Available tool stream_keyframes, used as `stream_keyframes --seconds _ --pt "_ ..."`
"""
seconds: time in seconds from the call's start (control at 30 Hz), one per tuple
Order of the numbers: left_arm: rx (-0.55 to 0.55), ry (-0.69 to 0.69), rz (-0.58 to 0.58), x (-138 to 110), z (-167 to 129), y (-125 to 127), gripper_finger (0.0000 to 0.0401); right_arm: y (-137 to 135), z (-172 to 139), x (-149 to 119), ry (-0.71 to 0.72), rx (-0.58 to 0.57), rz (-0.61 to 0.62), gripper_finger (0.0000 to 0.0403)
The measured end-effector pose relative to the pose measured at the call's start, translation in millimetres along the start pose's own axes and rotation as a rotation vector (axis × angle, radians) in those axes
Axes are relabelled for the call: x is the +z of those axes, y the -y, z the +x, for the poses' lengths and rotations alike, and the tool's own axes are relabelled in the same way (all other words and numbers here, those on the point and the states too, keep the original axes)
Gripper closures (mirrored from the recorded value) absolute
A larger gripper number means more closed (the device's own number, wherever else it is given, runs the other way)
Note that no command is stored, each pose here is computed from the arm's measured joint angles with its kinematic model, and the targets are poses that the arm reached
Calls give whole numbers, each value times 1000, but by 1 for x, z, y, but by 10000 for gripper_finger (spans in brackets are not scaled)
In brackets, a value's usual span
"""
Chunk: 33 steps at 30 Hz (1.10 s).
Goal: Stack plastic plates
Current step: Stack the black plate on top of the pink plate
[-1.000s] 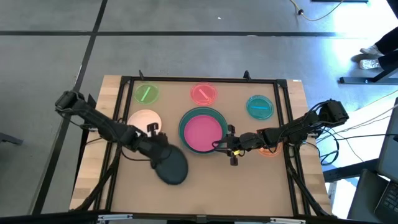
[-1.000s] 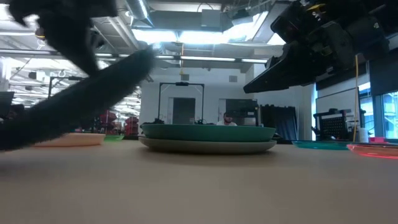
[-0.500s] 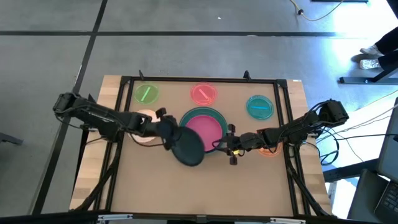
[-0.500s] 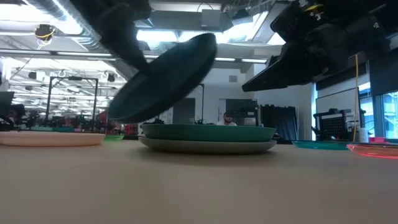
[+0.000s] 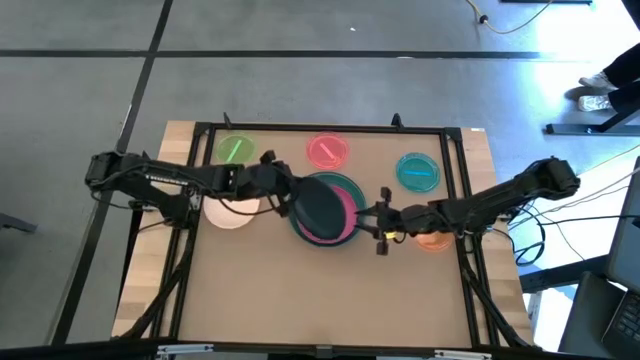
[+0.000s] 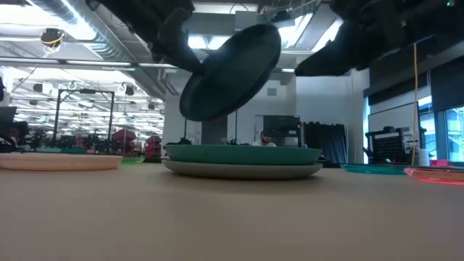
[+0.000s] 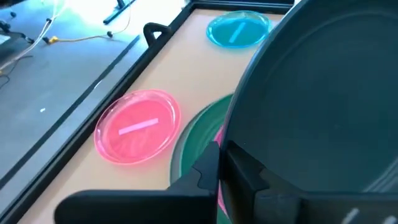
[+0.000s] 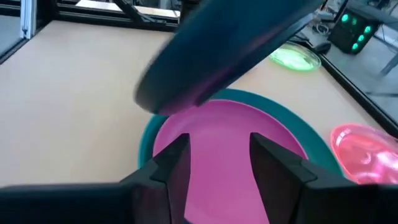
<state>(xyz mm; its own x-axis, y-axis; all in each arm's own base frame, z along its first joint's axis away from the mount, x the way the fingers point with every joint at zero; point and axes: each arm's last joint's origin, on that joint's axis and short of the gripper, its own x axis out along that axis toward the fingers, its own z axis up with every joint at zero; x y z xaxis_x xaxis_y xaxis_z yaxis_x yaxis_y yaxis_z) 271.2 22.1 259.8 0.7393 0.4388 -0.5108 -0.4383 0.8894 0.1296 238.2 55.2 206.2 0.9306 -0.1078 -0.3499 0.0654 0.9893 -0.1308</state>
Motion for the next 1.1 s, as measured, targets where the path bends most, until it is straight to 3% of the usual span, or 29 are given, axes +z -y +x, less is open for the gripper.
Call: stream_keyframes --seconds 0.2,0.53,1.1 --pt "-55 -51 -2 -5 22 -6 394 5 -13 3 -25 -2 61 246" --pt "-62 -133 -15 -20 54 -11 392 4 -10 -2 -59 -11 57 246" --pt "-72 -188 -3 -31 72 -9 380 5 -10 -3 -63 -28 56 246"
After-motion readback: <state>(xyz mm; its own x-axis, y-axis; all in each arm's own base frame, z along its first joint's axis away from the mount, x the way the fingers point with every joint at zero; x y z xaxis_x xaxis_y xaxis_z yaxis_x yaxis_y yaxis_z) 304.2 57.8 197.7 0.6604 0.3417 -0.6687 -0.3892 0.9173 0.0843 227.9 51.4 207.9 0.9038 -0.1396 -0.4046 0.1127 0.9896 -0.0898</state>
